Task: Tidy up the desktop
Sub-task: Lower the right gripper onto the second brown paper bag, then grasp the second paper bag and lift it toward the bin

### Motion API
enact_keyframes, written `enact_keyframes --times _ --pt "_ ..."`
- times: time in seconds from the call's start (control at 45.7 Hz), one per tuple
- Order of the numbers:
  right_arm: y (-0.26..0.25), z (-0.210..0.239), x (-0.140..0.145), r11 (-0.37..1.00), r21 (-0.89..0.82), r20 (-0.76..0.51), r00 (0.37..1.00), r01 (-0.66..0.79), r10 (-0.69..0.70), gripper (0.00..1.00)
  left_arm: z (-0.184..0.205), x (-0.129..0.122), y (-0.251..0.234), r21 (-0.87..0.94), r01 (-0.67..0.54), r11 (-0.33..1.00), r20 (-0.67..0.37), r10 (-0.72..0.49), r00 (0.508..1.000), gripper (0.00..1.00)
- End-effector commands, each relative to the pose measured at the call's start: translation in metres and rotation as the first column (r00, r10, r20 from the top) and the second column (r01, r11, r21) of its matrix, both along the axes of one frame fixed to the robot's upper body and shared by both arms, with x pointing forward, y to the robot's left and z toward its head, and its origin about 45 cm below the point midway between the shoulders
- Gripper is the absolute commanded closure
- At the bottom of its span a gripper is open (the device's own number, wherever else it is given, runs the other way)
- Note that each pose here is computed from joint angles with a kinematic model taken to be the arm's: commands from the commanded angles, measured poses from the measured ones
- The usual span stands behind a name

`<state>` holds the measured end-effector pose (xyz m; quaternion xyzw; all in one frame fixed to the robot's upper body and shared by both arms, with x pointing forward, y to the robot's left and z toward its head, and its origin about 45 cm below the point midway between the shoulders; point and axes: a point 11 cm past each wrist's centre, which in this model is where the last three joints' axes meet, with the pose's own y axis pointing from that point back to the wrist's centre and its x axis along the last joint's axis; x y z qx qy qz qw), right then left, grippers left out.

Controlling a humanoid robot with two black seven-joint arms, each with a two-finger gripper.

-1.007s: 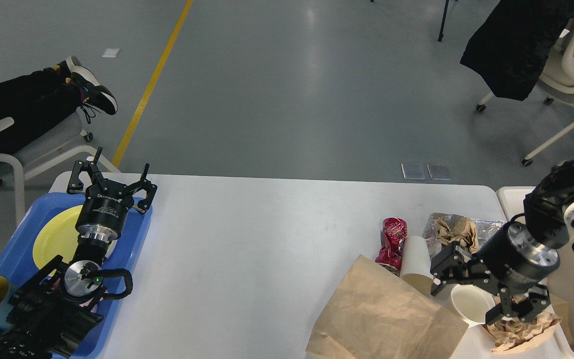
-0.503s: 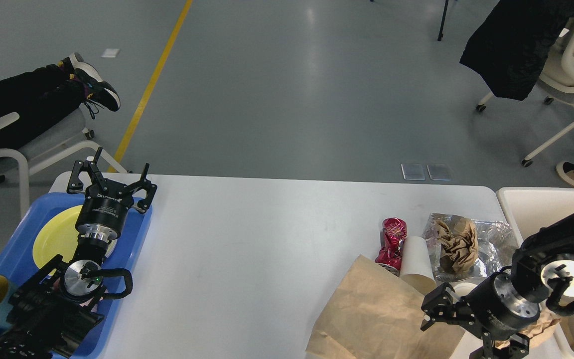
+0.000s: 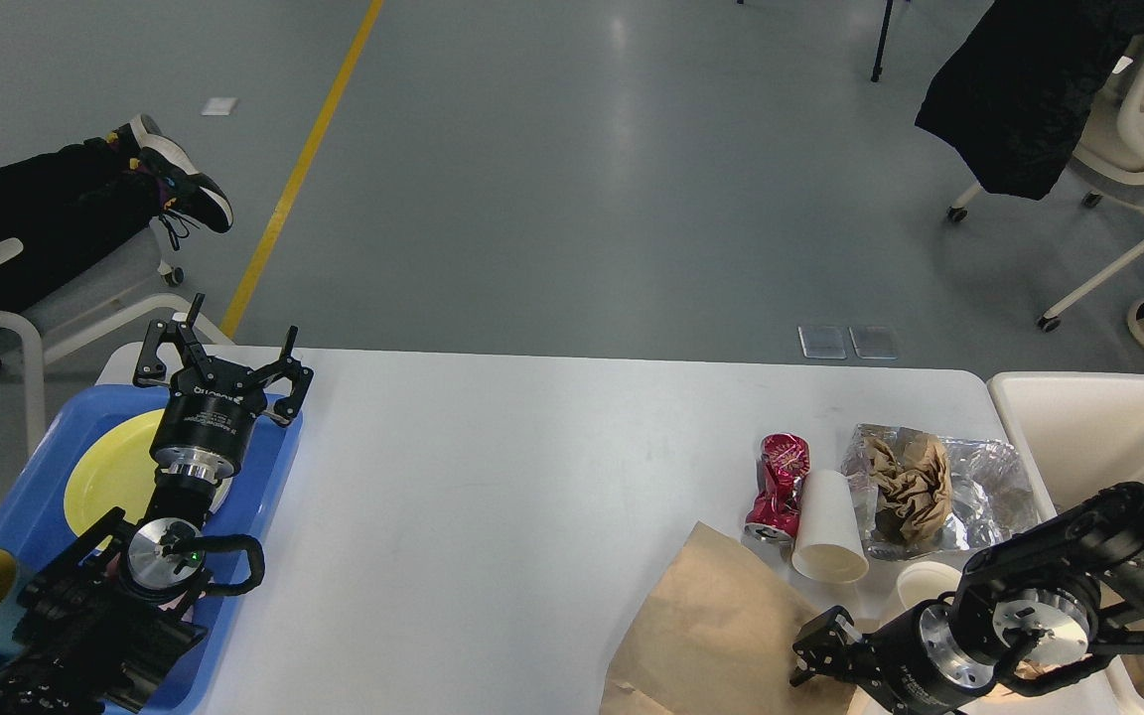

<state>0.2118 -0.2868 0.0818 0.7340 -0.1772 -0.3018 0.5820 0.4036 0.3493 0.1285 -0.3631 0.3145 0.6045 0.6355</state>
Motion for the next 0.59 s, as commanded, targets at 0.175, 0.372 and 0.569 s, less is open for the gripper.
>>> enact_keyframes --times 0.175,0.372,0.569 --pt "0.003 -0.014 -0.008 0.999 -0.039 0.005 1.000 0.000 0.000 0.72 0.001 0.000 0.000 0.000 0.000 1.000 0.001 0.000 1.000 0.04" --pt "0.007 -0.016 -0.012 0.999 -0.038 -0.007 1.000 0.011 -0.012 0.99 0.001 0.000 0.000 0.000 0.000 1.000 0.001 0.000 1.000 0.04" --pt "0.013 -0.014 -0.011 1.000 -0.019 -0.019 1.000 -0.004 0.004 1.00 0.000 0.000 0.000 0.000 0.000 1.000 0.000 0.000 1.000 0.04"
